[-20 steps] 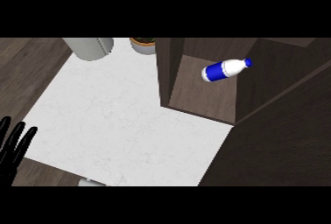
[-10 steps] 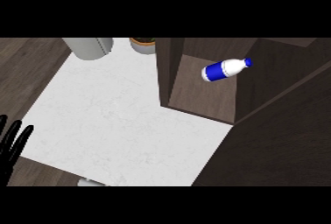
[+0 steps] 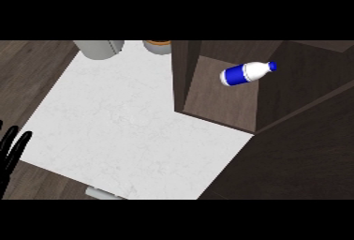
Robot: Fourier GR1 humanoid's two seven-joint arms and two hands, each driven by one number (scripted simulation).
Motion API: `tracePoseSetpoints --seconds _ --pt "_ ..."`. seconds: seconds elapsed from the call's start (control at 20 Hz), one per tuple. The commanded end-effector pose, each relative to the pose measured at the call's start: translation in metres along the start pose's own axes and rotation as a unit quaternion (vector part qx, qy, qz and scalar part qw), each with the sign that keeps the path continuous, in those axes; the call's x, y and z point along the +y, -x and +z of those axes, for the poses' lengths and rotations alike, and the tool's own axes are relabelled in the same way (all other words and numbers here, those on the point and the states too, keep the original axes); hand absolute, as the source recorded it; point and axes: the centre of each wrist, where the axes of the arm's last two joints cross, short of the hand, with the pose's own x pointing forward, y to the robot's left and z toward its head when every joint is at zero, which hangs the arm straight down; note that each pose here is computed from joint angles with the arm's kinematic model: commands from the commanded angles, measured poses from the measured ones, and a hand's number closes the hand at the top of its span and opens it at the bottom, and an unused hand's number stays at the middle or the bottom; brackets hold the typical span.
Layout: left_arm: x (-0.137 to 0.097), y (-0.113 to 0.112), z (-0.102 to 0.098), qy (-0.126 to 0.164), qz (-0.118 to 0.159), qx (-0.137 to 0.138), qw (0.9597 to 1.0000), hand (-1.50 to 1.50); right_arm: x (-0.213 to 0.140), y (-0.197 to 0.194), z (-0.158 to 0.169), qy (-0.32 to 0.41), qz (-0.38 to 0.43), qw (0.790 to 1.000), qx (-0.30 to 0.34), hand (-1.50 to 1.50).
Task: Pick up the bottled water, place it into the cabinet and close the cabinet
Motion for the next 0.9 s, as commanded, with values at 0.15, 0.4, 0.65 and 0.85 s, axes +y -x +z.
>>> tracePoseSetpoints --seconds 0.15,0.4,0.65,0.85 --pt "0.004 -0.001 -0.002 -0.002 0.001 -0.007 1.0 -1.5 0.008 0.02 -0.02 -0.002 -0.095 0.995 -0.006 1.5" --pt "0.008 -0.003 -0.003 -0.004 0.0 -0.009 1.0 -1.5 -0.014 0.025 -0.028 0.039 -0.059 0.997 0.026 1.5" --pt "0.01 0.001 0.001 -0.004 0.003 0.006 1.0 -1.5 -0.04 0.029 -0.05 0.027 -0.002 0.996 0.08 1.5" --pt "0.014 -0.002 -0.001 -0.013 -0.001 0.002 0.9999 -1.5 -0.06 0.035 -0.074 0.036 0.014 0.992 0.117 1.5"
